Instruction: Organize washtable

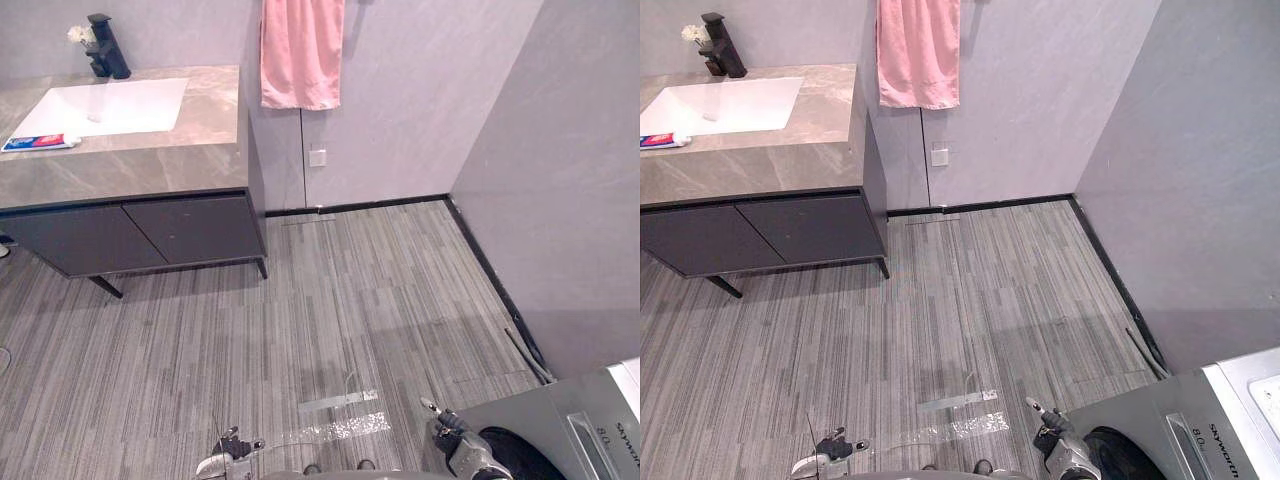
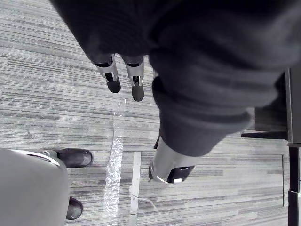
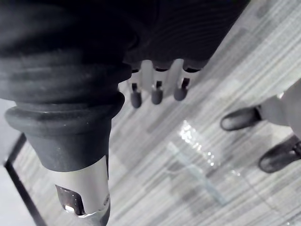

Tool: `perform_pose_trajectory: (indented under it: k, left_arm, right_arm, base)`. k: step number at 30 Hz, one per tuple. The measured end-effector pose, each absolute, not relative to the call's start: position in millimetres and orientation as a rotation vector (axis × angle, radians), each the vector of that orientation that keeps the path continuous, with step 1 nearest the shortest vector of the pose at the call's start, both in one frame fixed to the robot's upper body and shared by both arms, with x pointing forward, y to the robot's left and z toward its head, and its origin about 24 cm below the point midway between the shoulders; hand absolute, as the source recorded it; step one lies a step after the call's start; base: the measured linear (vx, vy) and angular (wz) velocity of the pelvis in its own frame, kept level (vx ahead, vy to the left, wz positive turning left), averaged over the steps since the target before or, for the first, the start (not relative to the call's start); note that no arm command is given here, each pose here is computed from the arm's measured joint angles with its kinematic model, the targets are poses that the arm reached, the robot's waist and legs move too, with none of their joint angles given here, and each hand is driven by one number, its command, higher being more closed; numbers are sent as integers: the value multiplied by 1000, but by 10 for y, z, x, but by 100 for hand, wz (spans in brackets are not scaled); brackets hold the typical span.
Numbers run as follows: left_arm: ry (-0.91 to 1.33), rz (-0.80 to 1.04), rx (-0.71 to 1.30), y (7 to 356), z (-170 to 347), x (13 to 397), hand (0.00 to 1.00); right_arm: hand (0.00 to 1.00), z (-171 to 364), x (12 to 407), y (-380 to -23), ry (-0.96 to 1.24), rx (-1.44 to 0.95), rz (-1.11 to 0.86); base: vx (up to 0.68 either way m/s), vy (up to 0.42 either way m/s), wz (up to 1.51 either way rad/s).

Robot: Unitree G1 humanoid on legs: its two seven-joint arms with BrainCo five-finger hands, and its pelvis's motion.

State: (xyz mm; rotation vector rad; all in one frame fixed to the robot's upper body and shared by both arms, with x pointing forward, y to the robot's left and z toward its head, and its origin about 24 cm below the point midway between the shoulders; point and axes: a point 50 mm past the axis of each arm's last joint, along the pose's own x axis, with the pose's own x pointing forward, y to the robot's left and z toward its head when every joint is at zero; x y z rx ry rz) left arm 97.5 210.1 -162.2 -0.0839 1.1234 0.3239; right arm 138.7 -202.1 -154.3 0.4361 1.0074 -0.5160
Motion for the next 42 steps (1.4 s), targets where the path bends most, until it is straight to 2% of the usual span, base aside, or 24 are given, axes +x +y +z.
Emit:
perform_pose_trajectory:
  k: [16,25,33,37,42]
  left_arm:
    - [1128,308,-80,2070,-1629,974,0]
    - [1081,535,-304,2136,-1631,904,0]
    - [1110,593,-345,2146,-1665,717,0]
    - [1111,631,-360,2212,-1661,695,0]
    - [1138,633,-347,2232,-1673,589,0]
  right_arm:
    - [0,-1604,1160,-2069,1058,414,-545]
    - [0,-1579,1155,-2166,1031,403,-566]
    - [0,-1592,1109,-2175,1052,380,-554]
    - [0,-1614,1200,-1982,1071,428,-512]
    - [0,-1624,1147,-2002,1070,443,-539]
  base:
    - [-58,-13,0]
    - [34,-7,-12]
    - [327,303,-25]
    - [552,376,-20]
    - [477,285,-5]
